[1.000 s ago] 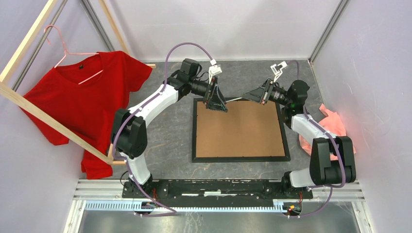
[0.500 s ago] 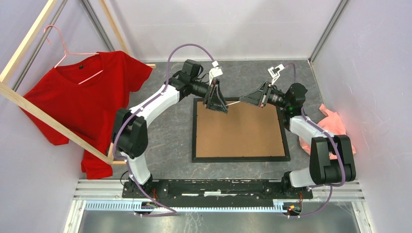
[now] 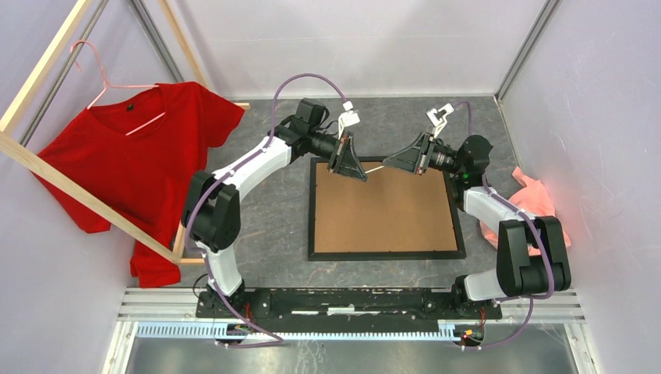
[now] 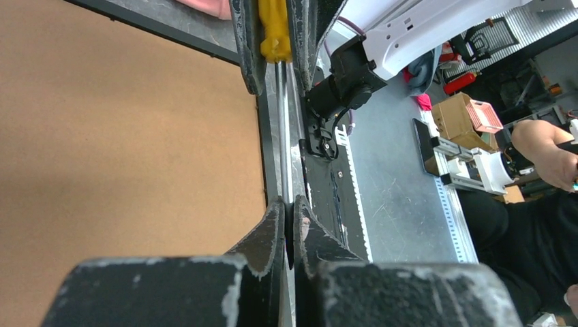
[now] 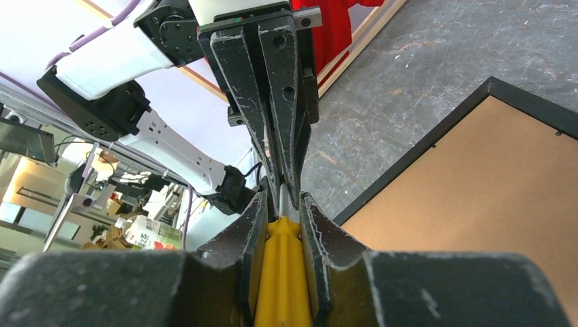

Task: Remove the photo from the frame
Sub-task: Adjust the screwdriver.

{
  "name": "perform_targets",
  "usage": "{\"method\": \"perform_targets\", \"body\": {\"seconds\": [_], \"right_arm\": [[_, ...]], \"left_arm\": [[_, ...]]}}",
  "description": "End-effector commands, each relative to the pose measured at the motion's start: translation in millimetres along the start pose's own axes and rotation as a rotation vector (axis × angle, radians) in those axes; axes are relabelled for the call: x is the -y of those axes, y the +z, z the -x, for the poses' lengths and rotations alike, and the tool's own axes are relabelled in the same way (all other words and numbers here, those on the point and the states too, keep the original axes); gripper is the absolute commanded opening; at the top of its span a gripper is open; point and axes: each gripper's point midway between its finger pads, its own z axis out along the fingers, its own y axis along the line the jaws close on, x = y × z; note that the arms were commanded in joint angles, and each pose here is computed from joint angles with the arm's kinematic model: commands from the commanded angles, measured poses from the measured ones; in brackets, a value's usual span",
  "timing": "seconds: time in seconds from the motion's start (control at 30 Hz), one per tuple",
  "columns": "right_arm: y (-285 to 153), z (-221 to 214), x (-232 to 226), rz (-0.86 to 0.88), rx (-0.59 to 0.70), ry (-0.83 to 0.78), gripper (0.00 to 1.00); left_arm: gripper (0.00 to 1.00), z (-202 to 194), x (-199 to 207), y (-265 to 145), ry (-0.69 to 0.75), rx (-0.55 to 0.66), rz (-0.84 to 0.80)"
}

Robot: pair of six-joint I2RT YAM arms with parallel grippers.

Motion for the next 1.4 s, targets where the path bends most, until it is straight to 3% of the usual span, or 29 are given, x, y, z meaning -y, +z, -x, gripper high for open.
{"method": "perform_targets", "body": {"seconds": [0.0, 0.1, 0.27, 0.33, 1.37], "right_arm": [[5.6, 2.2, -0.8, 0.011, -0.006, -0.047, 0.01], [5.6, -7.3, 10.0, -0.016, -0.107, -0.046, 0.25], [0.1, -15.8, 13.0, -0.050, -0.212, -0.086, 0.50], [-1.0, -16.0, 4.3, -0.030, -0.216, -0.099, 0.55], [3.0, -44.9, -2.7, 0.016, -0.273, -0.131, 0.58]], "left_arm": [[0.02, 0.8, 11.8, 7.0, 0.048, -0.016, -0.068], [0.02, -7.7, 13.8, 1.7, 0.064, -0.071, -0.046], [0.02, -24.6, 17.5, -10.3, 0.115, -0.169, -0.033], [0.02, -32.9, 18.4, -12.4, 0.120, -0.206, -0.051], [0.02, -16.3, 2.1, -19.6, 0.109, -0.132, 0.042]]}}
